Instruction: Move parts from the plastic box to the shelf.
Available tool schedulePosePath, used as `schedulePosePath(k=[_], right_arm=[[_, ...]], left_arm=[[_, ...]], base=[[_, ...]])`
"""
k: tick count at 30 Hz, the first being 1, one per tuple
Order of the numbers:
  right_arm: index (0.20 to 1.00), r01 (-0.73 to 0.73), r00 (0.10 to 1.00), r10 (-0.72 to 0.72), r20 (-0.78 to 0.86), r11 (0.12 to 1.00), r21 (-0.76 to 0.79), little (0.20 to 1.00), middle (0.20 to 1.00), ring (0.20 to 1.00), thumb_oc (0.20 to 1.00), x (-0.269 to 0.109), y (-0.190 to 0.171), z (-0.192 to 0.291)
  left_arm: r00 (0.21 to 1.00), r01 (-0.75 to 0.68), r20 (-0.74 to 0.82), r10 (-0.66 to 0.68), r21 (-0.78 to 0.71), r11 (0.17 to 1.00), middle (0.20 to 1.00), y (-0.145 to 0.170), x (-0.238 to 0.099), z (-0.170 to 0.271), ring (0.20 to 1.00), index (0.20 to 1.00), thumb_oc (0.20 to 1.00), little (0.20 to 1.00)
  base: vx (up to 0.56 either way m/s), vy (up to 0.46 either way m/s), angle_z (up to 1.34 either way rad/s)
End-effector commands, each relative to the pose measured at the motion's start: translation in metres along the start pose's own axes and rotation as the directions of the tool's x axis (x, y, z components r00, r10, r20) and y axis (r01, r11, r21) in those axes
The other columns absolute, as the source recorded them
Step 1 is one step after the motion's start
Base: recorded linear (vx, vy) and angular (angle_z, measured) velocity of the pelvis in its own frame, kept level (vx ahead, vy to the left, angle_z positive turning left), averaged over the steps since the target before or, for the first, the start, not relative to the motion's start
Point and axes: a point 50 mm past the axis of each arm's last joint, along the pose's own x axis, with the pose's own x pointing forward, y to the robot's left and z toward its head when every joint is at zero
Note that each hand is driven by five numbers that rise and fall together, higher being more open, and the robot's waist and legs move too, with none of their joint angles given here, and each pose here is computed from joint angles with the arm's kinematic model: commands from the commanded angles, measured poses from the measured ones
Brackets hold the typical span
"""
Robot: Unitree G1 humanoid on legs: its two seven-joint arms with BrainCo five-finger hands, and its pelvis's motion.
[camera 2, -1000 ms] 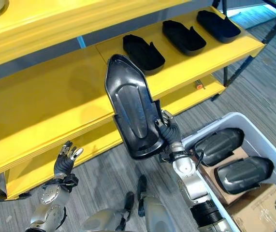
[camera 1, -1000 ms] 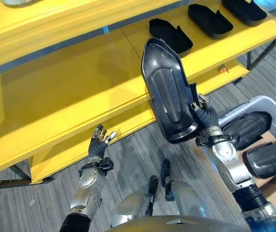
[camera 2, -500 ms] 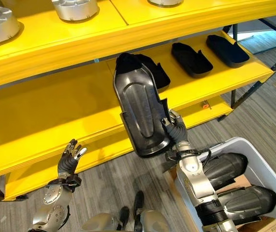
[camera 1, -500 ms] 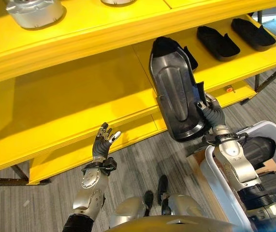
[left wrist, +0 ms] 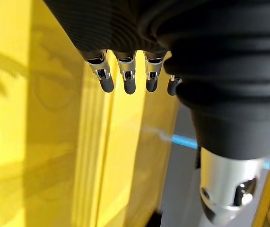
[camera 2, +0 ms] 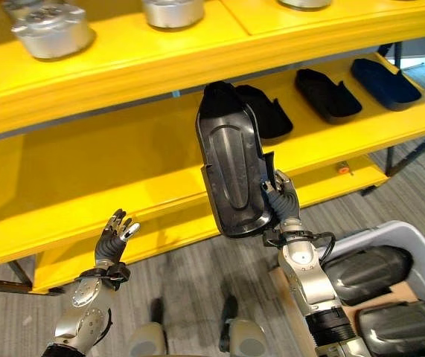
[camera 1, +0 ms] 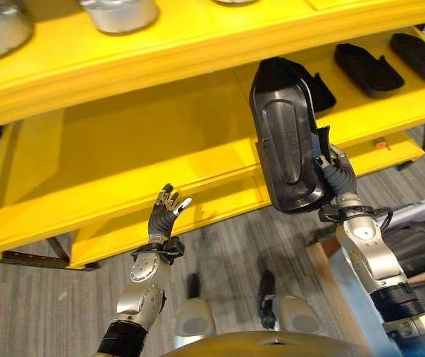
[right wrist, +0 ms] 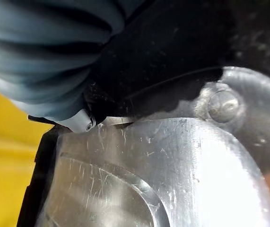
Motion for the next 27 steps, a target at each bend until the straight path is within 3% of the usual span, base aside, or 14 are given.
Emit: schedulePosePath(k=[1, 11, 16, 21, 27], right_arm=[[0.200, -0.019, 0.985, 0.013, 0.170, 0.999, 0.037, 0.200, 0.200, 0.200, 0.200, 0.011, 0.009, 0.033], [0.200, -0.005, 0.990, 0.002, 0.144, 1.000, 0.017, 0.200, 0.200, 0.200, 0.200, 0.043, 0.012, 0.039], [0.200, 0.013, 0.993, -0.022, 0.117, 0.997, 0.078, 0.200, 0.200, 0.200, 0.200, 0.071, 0.015, 0.048], [0.200, 0.075, 0.981, -0.080, 0.174, 0.996, 0.038, 0.200, 0.200, 0.200, 0.200, 0.097, -0.002, 0.080], [0.200, 0.249, 0.922, -0.244, 0.301, 0.968, 0.021, 0.200, 0.200, 0.200, 0.200, 0.134, -0.043, 0.157]], left_arm=[[0.992, 0.029, 0.123, -0.037, 0.067, 0.997, 1.000, 0.007, -0.006, 0.027, 1.000, 1.000, 1.000, 1.000], [0.977, 0.072, 0.194, -0.088, 0.087, 0.994, 1.000, -0.003, 0.001, 0.047, 1.000, 1.000, 1.000, 1.000], [0.973, 0.095, 0.203, -0.109, 0.076, 0.993, 1.000, -0.006, 0.001, 0.051, 1.000, 1.000, 1.000, 1.000], [0.968, 0.118, 0.213, -0.131, 0.074, 0.990, 1.000, -0.008, 0.001, 0.056, 1.000, 1.000, 1.000, 1.000], [0.946, 0.172, 0.266, -0.186, 0.072, 0.982, 1.000, -0.019, 0.003, 0.069, 1.000, 1.000, 1.000, 1.000]], base=[[0.07, 0.126, 0.16], [0.03, 0.066, 0.22], [0.02, -0.020, 0.29], [0.00, -0.018, 0.24], [-0.05, -0.008, 0.08]])
